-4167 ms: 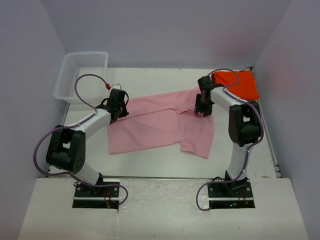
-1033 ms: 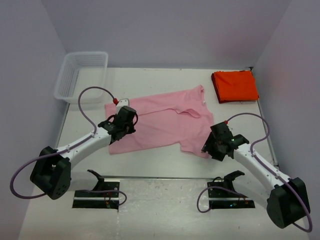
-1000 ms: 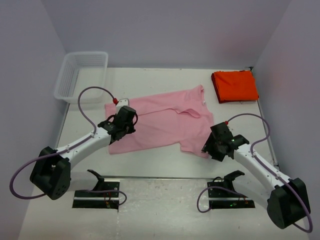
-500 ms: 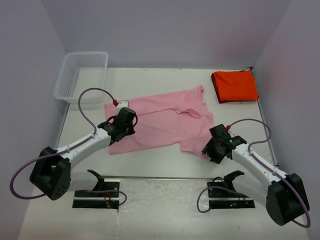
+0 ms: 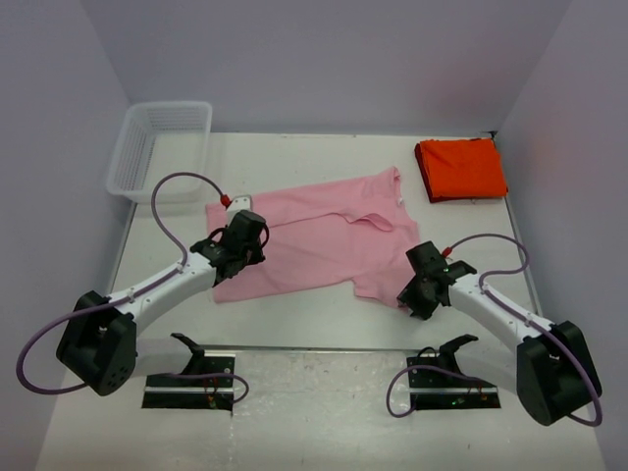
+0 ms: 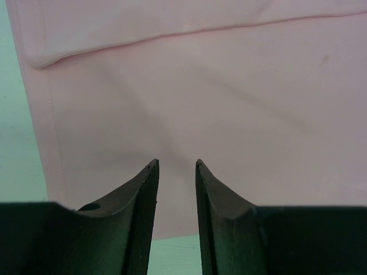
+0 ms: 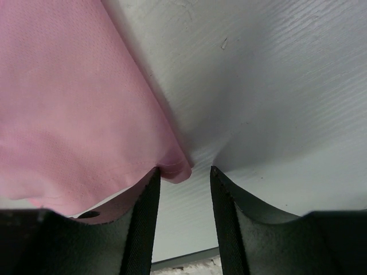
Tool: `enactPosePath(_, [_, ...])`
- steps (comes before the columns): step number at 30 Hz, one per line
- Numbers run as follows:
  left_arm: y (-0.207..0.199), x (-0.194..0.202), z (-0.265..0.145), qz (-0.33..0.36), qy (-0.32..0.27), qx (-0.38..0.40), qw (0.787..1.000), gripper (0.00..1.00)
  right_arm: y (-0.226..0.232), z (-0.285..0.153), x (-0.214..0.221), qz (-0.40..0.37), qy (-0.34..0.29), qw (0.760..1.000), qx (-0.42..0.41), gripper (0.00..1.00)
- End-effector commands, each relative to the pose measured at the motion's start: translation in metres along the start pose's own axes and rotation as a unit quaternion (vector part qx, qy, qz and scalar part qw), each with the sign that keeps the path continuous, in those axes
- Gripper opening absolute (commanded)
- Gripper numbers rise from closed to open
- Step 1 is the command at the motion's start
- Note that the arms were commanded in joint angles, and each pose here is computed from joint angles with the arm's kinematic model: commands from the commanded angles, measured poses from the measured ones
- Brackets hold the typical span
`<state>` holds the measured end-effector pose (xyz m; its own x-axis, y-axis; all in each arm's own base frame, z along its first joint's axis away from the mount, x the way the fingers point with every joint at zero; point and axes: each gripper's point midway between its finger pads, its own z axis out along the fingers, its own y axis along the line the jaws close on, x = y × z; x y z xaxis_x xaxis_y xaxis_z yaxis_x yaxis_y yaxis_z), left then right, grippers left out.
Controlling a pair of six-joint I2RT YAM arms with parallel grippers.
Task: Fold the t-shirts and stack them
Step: Grap the side of the flattened tshirt closest away from the robot with both arms
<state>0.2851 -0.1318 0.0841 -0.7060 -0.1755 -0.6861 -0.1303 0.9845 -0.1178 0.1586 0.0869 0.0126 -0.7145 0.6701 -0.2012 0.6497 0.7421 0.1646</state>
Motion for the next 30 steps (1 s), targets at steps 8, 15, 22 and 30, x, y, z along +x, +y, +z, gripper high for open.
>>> enactPosePath(8, [-0.002, -0.002, -0.001, -0.002, -0.015, 0.011, 1.000, 0.34, 0.011, 0.002, -0.008, 0.011, -0.007, 1.000, 0.008, 0.15])
enactPosePath(15, [0.009, 0.017, 0.001, -0.006, 0.003, 0.001, 1.000, 0.34, 0.016, 0.000, -0.013, 0.003, -0.015, 1.000, 0.006, 0.11])
enactPosePath(22, [0.023, 0.042, 0.001, -0.017, 0.036, -0.023, 0.999, 0.41, 0.022, -0.020, -0.034, -0.038, -0.058, 0.998, 0.013, 0.00])
enactPosePath(30, [0.040, 0.059, -0.011, -0.031, 0.067, -0.057, 0.996, 0.46, 0.025, -0.035, -0.044, -0.085, -0.083, 0.993, -0.008, 0.00])
